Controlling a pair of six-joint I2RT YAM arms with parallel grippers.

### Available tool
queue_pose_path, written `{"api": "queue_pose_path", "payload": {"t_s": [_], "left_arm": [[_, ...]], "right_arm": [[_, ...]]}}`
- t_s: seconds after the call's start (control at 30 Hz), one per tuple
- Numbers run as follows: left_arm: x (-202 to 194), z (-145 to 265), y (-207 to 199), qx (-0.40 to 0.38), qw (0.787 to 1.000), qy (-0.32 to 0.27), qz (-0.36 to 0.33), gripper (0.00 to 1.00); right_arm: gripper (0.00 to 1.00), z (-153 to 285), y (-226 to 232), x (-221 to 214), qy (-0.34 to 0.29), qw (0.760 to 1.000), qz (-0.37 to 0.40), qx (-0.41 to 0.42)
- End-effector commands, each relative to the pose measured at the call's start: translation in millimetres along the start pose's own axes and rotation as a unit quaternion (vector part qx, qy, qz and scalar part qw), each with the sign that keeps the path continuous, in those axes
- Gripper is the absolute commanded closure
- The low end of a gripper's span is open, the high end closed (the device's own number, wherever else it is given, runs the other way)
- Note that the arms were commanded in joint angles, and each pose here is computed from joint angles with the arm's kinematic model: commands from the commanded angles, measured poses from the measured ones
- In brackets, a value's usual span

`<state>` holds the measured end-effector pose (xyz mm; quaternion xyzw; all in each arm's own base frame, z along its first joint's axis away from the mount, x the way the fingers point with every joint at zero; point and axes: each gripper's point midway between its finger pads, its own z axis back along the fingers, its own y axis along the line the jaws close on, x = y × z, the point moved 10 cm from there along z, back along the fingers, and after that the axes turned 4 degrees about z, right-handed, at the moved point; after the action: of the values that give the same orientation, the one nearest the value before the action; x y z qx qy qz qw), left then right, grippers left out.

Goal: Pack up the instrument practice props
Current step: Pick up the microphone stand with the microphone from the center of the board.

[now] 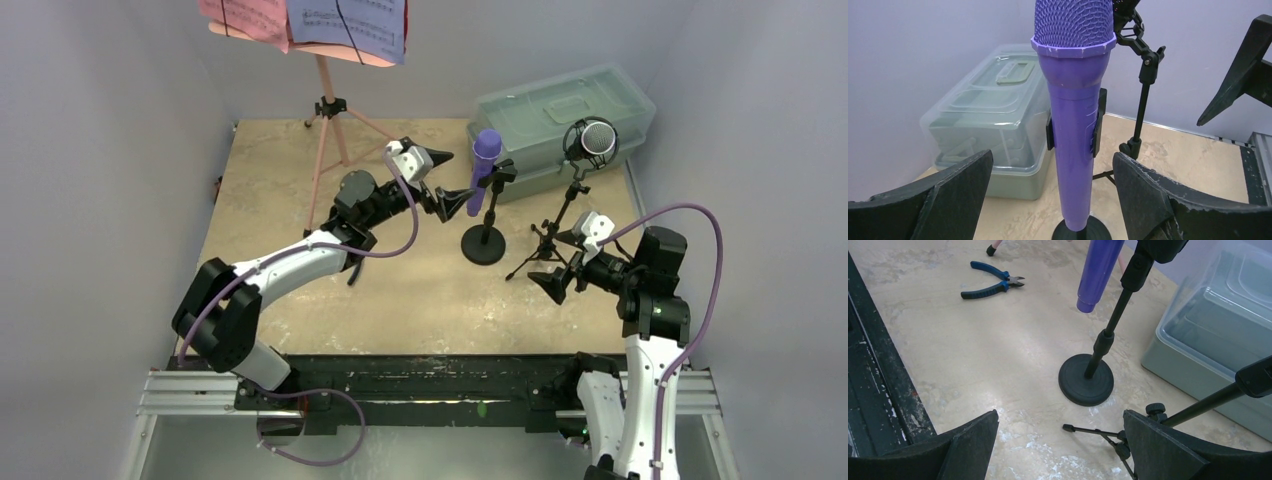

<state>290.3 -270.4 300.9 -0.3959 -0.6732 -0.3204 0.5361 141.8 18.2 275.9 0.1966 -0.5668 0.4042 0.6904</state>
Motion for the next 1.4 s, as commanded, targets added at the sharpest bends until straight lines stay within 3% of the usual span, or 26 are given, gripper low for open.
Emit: {"api": "queue_pose_path", "payload": {"t_s": [0.0, 0.2, 0.57, 1.07, 1.37], "left_arm": [[29, -18, -7, -0.081, 0.994, -0.077, 0.002, 0.11], [24, -29, -4, -0.091, 0.993, -0.075, 0.009, 0.13], [9, -50, 1, -0.108, 0.992, -0.057, 0.038, 0.28], [-4, -57, -6, -0.126, 0.989, -0.052, 0.054, 0.36], [-5, -62, -8, -0.128, 0.989, -0.052, 0.056, 0.52]], "right_arm": [[0.01, -1, 0, 0, -0.006, 1.0, 0.009, 0.007], [0.01, -2, 0, 0, -0.006, 1.0, 0.01, 0.007], [0.01, -2, -1, -1, -0.005, 1.0, 0.009, 0.007], [0.01, -2, -1, -1, -0.005, 1.0, 0.008, 0.004], [0.01, -2, -1, -1, -0.005, 1.0, 0.008, 0.003]]}}
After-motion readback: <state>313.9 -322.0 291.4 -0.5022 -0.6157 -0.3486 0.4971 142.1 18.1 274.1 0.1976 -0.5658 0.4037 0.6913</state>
